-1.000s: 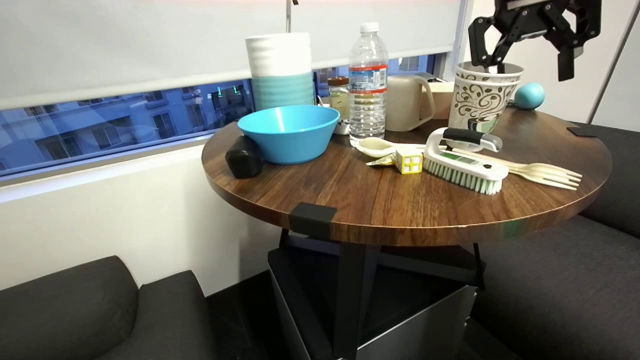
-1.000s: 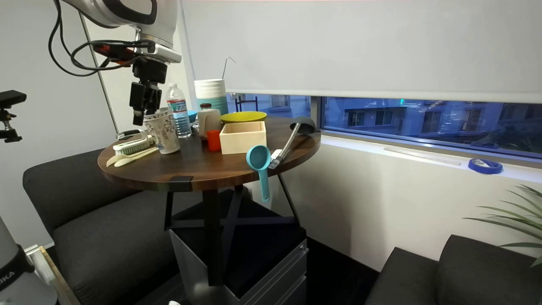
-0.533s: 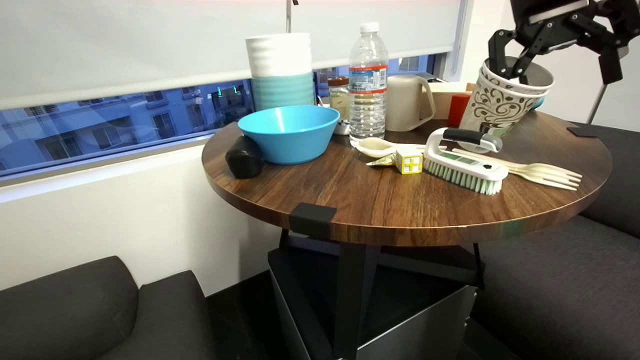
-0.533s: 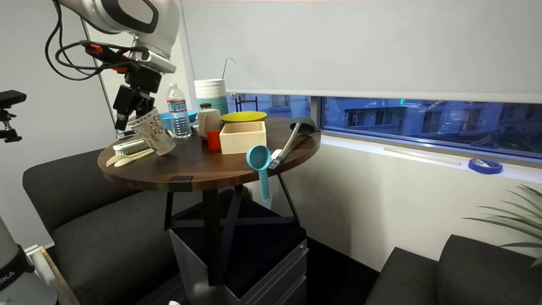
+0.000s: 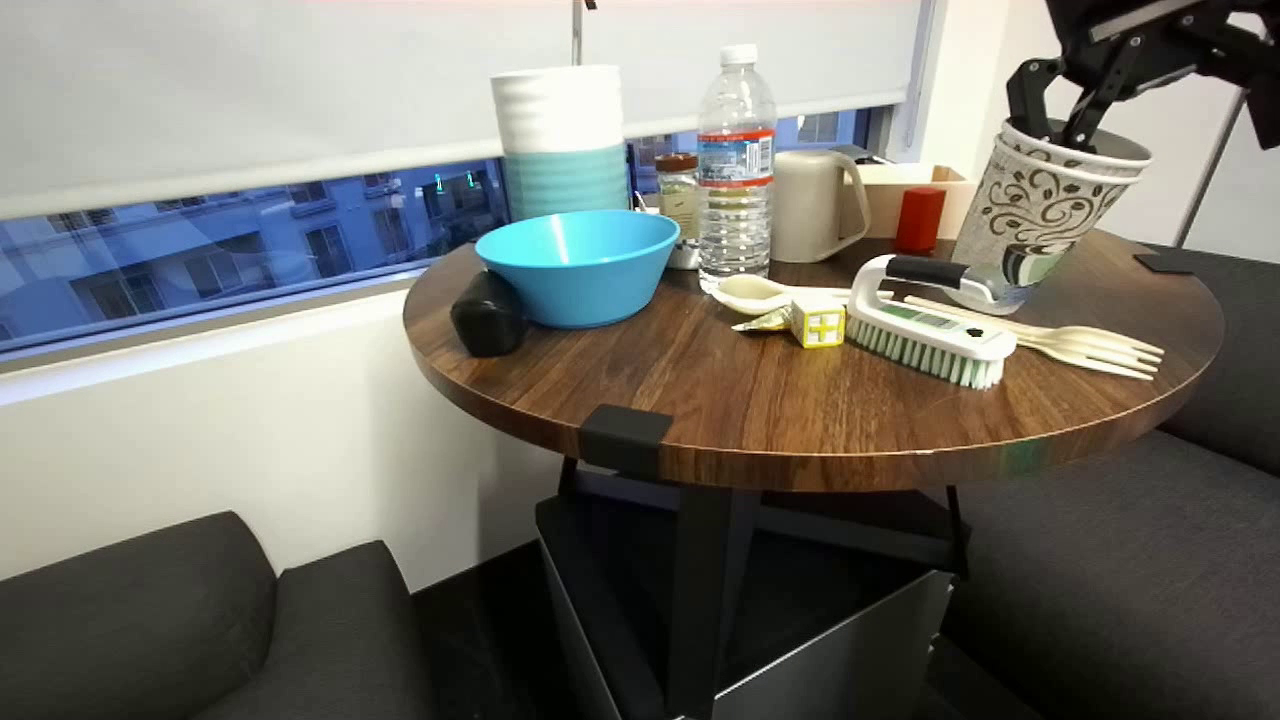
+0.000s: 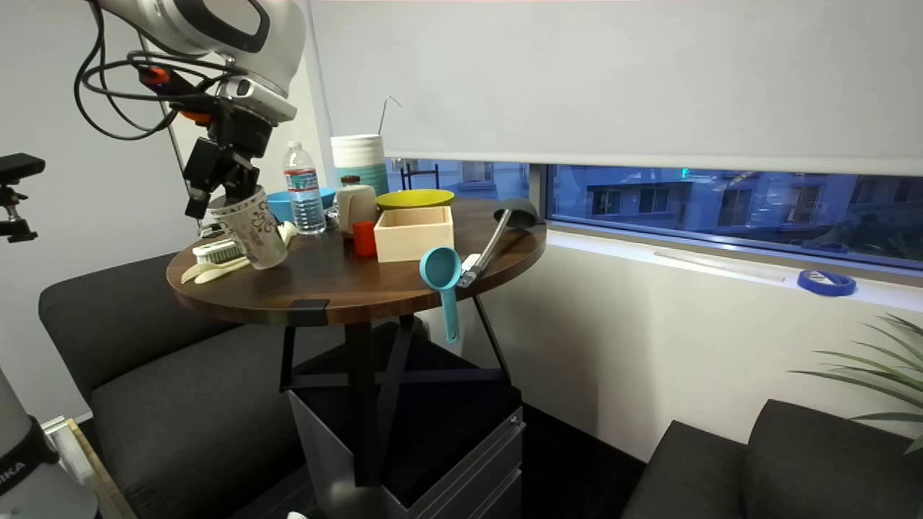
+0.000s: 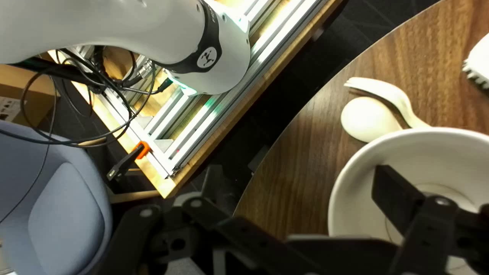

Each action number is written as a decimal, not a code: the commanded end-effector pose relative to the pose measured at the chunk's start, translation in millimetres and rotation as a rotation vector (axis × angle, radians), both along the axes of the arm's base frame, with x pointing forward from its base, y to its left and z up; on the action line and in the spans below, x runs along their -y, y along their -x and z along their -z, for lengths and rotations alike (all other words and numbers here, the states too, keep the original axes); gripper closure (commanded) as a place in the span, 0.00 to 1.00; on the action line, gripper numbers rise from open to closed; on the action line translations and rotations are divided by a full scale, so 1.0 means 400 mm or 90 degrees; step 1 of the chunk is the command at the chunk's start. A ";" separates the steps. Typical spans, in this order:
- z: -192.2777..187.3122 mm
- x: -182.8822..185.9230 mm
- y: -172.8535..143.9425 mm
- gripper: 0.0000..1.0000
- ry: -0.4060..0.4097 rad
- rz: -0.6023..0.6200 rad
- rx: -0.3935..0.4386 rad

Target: Place the two coffee cups upside down

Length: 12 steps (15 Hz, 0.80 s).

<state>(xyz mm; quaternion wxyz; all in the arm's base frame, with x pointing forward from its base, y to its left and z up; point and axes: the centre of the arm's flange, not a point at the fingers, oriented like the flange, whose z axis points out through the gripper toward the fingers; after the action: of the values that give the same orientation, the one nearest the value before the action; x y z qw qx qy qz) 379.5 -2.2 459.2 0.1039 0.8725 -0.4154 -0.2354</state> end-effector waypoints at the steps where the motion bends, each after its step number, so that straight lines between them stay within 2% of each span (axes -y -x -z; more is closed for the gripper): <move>1: 0.004 0.002 -0.026 0.00 0.029 -0.005 0.075; 3: 0.025 0.007 -0.044 0.00 0.026 0.011 0.136; 5: 0.036 0.016 -0.055 0.00 0.032 0.034 0.168; 12: 0.014 0.053 -0.006 0.00 0.114 0.133 0.159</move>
<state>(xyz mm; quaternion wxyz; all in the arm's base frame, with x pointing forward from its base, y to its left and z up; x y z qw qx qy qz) 400.5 -19.1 442.7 0.0831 0.8565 -0.4959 -0.1163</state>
